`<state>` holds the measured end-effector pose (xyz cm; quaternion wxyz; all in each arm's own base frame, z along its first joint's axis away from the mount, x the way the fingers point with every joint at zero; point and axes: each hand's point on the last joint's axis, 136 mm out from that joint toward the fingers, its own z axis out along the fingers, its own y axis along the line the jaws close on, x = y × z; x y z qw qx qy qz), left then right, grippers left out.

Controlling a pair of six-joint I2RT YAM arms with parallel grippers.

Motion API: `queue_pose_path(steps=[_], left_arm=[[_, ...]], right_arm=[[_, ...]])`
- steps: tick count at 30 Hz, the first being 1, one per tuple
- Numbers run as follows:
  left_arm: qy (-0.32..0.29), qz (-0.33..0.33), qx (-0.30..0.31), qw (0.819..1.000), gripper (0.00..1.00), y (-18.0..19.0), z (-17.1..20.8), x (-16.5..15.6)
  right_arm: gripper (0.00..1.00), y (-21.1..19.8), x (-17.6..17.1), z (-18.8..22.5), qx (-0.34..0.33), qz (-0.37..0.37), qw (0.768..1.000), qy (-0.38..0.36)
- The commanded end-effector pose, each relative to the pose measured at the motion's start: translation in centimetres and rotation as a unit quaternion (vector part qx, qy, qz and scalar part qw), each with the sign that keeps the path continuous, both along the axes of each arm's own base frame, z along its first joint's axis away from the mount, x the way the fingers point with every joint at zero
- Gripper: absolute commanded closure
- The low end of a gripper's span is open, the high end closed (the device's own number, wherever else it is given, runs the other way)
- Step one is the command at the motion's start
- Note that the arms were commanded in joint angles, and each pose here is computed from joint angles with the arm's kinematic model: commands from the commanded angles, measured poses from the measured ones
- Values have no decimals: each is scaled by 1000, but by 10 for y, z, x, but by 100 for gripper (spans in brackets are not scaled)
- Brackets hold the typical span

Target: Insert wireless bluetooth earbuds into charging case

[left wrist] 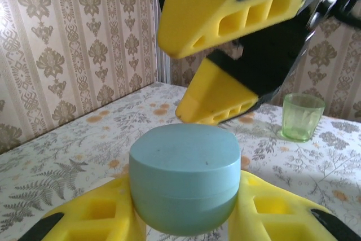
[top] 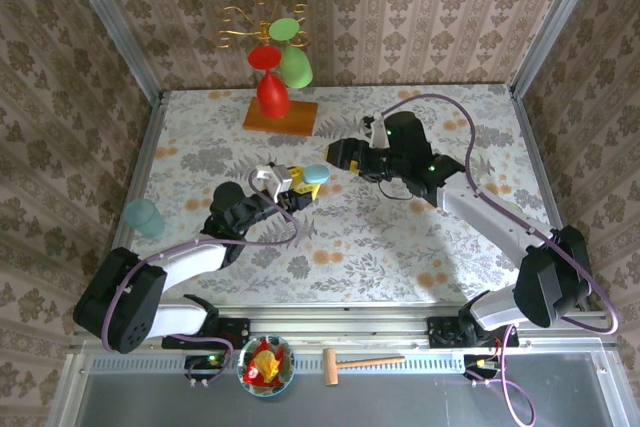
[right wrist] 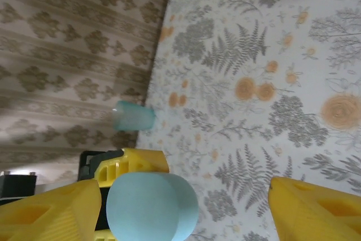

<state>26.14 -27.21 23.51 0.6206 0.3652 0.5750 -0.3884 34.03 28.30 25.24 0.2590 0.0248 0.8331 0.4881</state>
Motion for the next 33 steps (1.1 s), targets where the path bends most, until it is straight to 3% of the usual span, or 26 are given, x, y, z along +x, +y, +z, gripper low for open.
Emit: queue_pose_path(steps=[1, 8, 12, 16, 20, 22, 25, 27, 33], left_arm=[[-28, 6, -61, 998, 68, 1, 38, 6], [-36, 15, -76, 996, 69, -1, 43, 15], [-41, 15, -73, 996, 68, -2, 42, 15], [-48, 15, -68, 996, 68, 0, 42, 13], [-48, 16, -58, 997, 67, -1, 38, 13], [-49, 18, -49, 997, 60, -1, 34, 13], [-49, 29, -24, 998, 30, 2, 24, 14], [-43, 36, 5, 998, 18, 5, 12, 13], [-12, 50, 128, 990, 2, 16, -35, 5]], right_arm=[[22, 19, -8, 38, 161, 34, 986, 29], [30, 44, -21, 35, 262, 93, 958, 71], [43, 50, -21, 36, 294, 102, 947, 84], [62, 49, -20, 31, 287, 97, 949, 89], [73, 47, -17, 28, 282, 90, 951, 91], [74, 43, -13, 26, 277, 81, 953, 88], [74, 31, -4, 11, 246, 54, 964, 83], [74, 18, 5, -4, 211, 26, 974, 77], [75, -20, 42, -65, 74, -62, 992, 76]])
